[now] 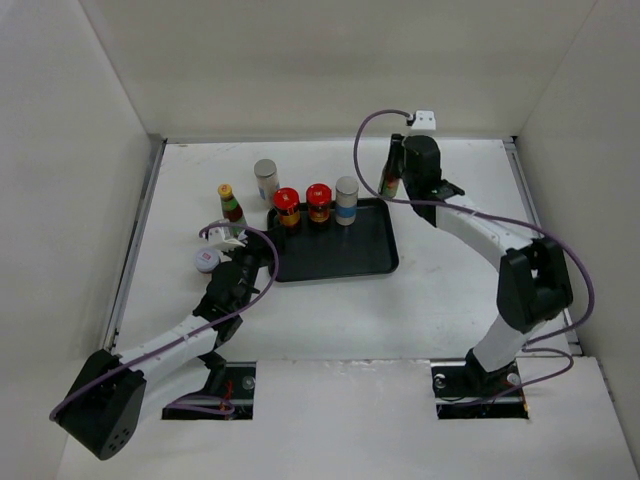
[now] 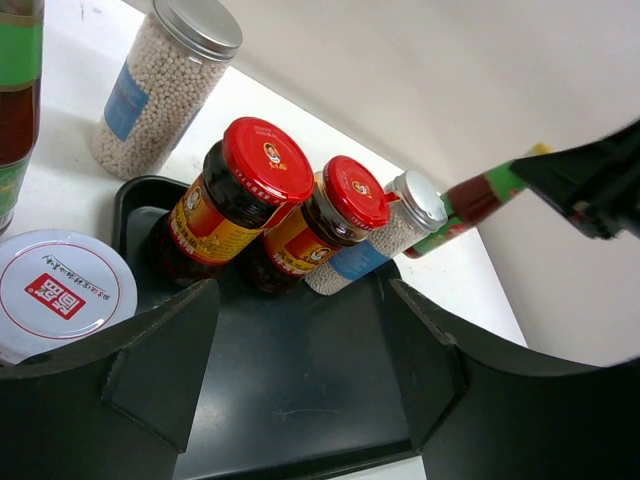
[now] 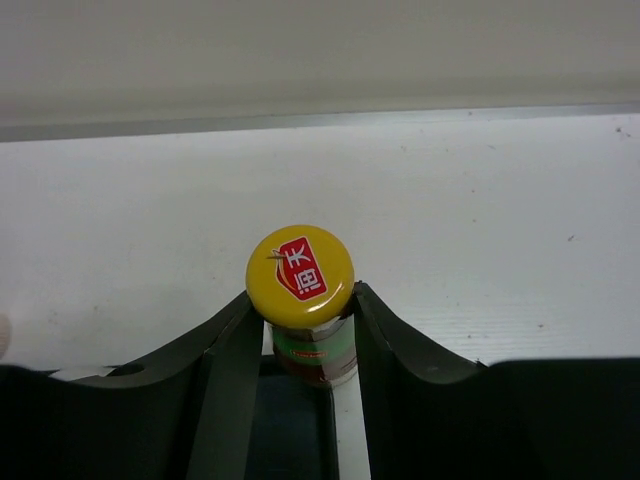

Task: Organize the condiment bottles

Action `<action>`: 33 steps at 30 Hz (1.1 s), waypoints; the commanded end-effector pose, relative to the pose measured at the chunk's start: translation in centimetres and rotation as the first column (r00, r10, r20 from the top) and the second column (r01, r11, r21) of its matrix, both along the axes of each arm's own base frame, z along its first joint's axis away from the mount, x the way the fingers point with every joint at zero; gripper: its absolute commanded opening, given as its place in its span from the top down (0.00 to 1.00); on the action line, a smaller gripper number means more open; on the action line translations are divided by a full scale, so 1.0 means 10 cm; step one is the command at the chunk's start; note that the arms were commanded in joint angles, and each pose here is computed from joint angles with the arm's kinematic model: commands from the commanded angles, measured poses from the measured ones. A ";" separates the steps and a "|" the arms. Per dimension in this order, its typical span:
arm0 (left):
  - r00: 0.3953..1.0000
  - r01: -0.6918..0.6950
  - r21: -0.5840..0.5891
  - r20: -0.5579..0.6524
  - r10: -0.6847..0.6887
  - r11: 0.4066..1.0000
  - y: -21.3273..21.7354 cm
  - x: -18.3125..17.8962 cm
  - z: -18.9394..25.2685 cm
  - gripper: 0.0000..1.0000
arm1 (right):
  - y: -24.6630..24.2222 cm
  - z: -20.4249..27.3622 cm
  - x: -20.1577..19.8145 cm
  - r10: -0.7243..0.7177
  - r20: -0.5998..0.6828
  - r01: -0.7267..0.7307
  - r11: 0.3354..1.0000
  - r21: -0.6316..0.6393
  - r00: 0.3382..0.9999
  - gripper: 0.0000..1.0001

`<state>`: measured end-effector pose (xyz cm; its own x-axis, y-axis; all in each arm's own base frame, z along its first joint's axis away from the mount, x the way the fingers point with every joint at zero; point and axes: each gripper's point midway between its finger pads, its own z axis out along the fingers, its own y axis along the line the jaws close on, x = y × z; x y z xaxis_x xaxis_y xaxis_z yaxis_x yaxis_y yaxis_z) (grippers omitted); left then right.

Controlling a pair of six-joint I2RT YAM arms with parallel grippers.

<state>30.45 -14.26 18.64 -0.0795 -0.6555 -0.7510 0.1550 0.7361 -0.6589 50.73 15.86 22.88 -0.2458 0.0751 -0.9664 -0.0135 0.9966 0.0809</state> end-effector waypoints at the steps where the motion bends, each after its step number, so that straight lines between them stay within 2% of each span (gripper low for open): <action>1: 0.998 0.006 -0.032 0.068 -0.004 0.999 -0.03 0.02 0.25 0.34 | 0.13 1.02 -0.16 0.000 0.292 -0.043 0.989 0.142 0.956 0.61; 5: 0.998 0.007 -0.030 0.063 -0.005 1.000 -0.04 0.03 0.24 0.34 | 0.24 0.81 -0.30 0.025 0.268 -0.070 0.985 0.156 0.963 0.61; 15: 0.997 0.004 -0.030 0.076 -0.001 1.000 -0.03 0.02 0.27 0.34 | 0.48 0.28 -0.23 0.062 0.189 -0.087 0.988 0.127 0.980 0.59; 17: 0.997 -0.003 -0.029 0.077 0.005 1.000 -0.01 0.02 0.27 0.34 | 0.50 0.18 -0.25 0.058 0.181 -0.080 0.990 0.119 0.982 0.52; 23: 0.998 -0.006 -0.024 0.069 0.008 1.000 -0.02 0.04 0.24 0.34 | 0.56 0.06 -0.36 0.054 0.187 -0.078 0.989 0.122 0.981 0.21; 24: 0.998 -0.003 -0.025 0.070 0.005 1.000 -0.03 0.03 0.25 0.34 | 0.55 0.06 -0.36 0.051 0.187 -0.075 0.990 0.122 0.981 0.18; 29: 0.995 -0.025 -0.020 0.094 0.027 0.999 0.04 0.02 0.36 0.35 | 0.49 0.35 -0.55 0.029 0.229 -0.067 0.985 0.157 0.973 0.01; 33: 0.994 -0.063 0.002 0.088 0.062 0.998 0.10 0.00 0.52 0.36 | 0.38 0.65 -0.85 0.019 0.276 -0.077 0.977 0.199 0.961 0.00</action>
<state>30.17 -13.69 19.34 -0.0572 -0.6379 -0.7680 0.1426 0.7561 -0.6387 44.11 20.32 22.89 -0.1298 0.1599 -0.9786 -0.0953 0.9803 0.1728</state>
